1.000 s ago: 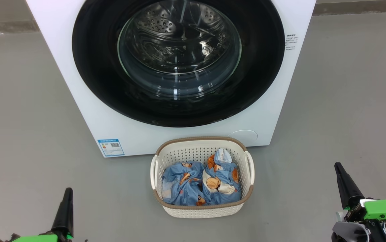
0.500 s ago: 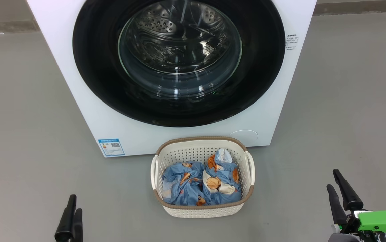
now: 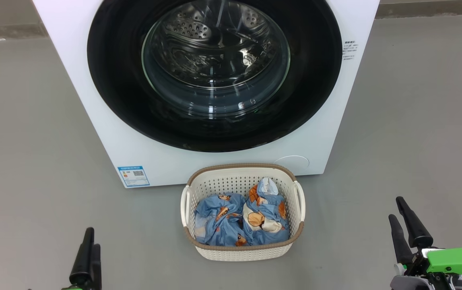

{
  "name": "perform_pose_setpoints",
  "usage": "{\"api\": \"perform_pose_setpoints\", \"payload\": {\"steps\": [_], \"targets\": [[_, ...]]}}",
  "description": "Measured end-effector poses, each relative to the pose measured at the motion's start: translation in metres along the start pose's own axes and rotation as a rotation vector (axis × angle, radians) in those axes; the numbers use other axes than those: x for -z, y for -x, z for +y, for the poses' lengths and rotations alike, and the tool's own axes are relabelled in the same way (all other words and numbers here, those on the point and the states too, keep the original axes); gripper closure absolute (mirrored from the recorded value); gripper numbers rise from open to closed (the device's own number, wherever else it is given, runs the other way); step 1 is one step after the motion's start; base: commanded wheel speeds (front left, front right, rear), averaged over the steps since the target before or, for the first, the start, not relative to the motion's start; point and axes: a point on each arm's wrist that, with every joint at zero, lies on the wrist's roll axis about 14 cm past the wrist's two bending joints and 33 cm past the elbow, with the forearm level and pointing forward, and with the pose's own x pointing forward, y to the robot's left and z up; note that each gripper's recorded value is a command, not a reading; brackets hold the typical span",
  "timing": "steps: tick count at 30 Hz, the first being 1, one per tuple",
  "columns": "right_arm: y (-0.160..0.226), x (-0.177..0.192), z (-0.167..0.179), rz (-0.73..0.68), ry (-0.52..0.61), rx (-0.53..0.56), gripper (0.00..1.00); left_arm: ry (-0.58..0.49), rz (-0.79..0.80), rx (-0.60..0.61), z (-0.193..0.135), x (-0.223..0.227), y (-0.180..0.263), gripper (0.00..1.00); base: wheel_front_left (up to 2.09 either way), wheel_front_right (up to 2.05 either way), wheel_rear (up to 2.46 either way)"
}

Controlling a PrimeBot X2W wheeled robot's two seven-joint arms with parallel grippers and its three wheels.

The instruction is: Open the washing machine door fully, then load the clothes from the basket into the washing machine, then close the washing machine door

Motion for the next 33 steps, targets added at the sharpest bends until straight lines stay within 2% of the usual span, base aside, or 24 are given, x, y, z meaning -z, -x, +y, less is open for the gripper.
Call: {"api": "perform_pose_setpoints", "payload": {"steps": [8,16,24,33], "targets": [[-0.002,0.003,0.010,0.005,0.009,-0.029,0.00,-0.032,0.002,0.021,-0.007,0.004,-0.002,0.00,0.00,0.00,0.00],[-0.004,0.004,0.020,0.001,0.046,-0.060,0.00,-0.109,-0.007,0.044,-0.015,0.003,-0.004,0.00,0.00,0.00,0.00],[-0.008,0.006,0.029,0.003,0.200,-0.085,0.00,-0.241,0.003,0.069,-0.023,0.009,-0.006,0.00,0.00,0.00,0.00],[-0.011,0.009,0.038,0.008,0.322,-0.115,0.00,-0.390,0.001,0.080,-0.024,0.011,-0.006,0.00,0.00,0.00,0.00]]}}
